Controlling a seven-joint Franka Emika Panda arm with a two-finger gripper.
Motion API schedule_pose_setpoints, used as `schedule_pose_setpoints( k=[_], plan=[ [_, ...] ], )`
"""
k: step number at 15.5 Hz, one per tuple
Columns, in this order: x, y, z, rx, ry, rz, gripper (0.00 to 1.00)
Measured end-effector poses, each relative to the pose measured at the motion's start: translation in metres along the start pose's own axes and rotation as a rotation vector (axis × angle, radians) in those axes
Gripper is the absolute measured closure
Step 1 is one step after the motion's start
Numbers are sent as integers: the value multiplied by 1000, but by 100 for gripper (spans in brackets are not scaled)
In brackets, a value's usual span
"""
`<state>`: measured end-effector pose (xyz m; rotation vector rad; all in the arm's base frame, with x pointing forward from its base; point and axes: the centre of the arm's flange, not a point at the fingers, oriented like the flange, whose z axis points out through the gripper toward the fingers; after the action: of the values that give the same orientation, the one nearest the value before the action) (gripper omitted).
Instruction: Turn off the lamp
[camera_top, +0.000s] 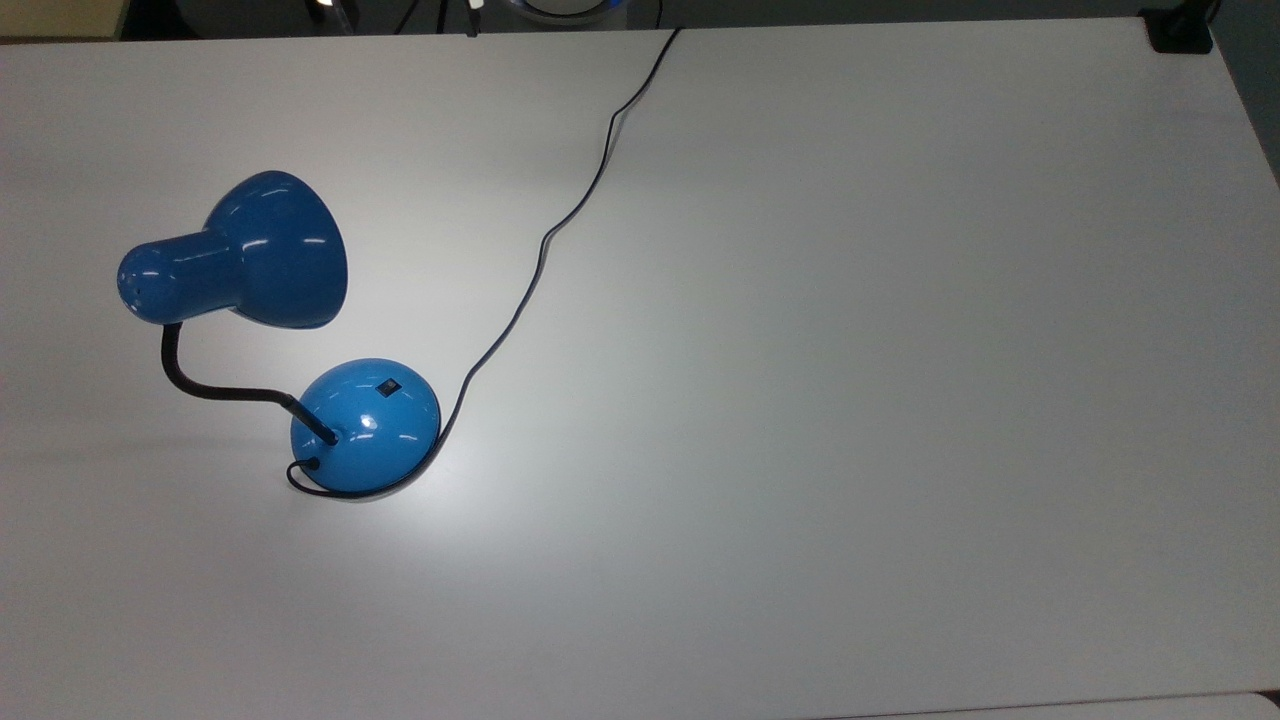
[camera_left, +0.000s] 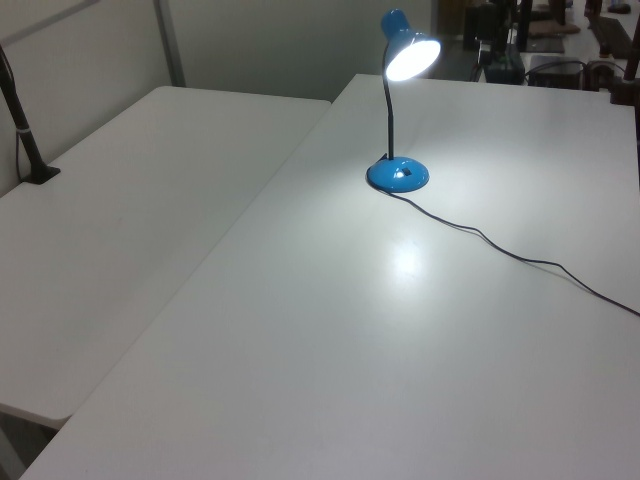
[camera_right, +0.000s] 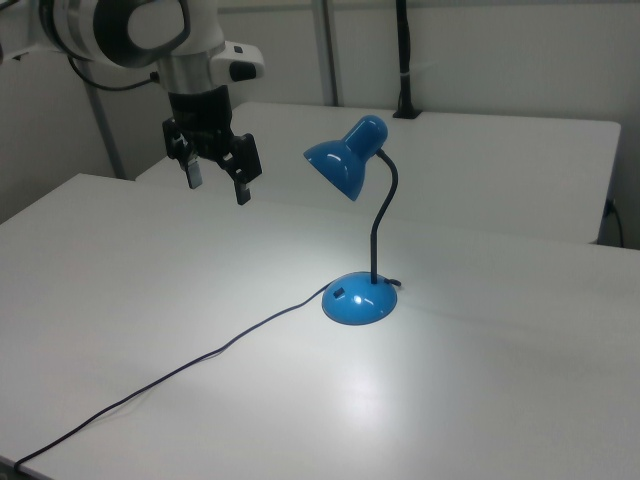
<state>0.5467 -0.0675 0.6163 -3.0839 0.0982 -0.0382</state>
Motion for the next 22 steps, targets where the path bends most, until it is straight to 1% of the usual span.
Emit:
schedule_pose_setpoints(
  k=[9, 11, 12, 13, 14, 15, 16, 17, 18, 19, 20, 22],
  plan=[
    [3, 8, 8, -2, -14, 15, 0],
    [4, 8, 8, -2, -15, 15, 1],
    [4, 8, 8, -2, -15, 15, 4],
    [4, 8, 8, -2, -15, 16, 9],
    [4, 9, 9, -2, -15, 17, 9],
    [4, 10, 9, -2, -16, 18, 17],
    [4, 10, 9, -2, -14, 19, 28],
    [5, 10, 10, -3, -11, 19, 35],
    [6, 11, 11, -3, -7, 20, 35],
    [7, 11, 12, -4, -3, 20, 39],
    [9, 11, 13, -5, 4, 21, 56],
    [12, 11, 16, -6, 15, 22, 80]
  ],
)
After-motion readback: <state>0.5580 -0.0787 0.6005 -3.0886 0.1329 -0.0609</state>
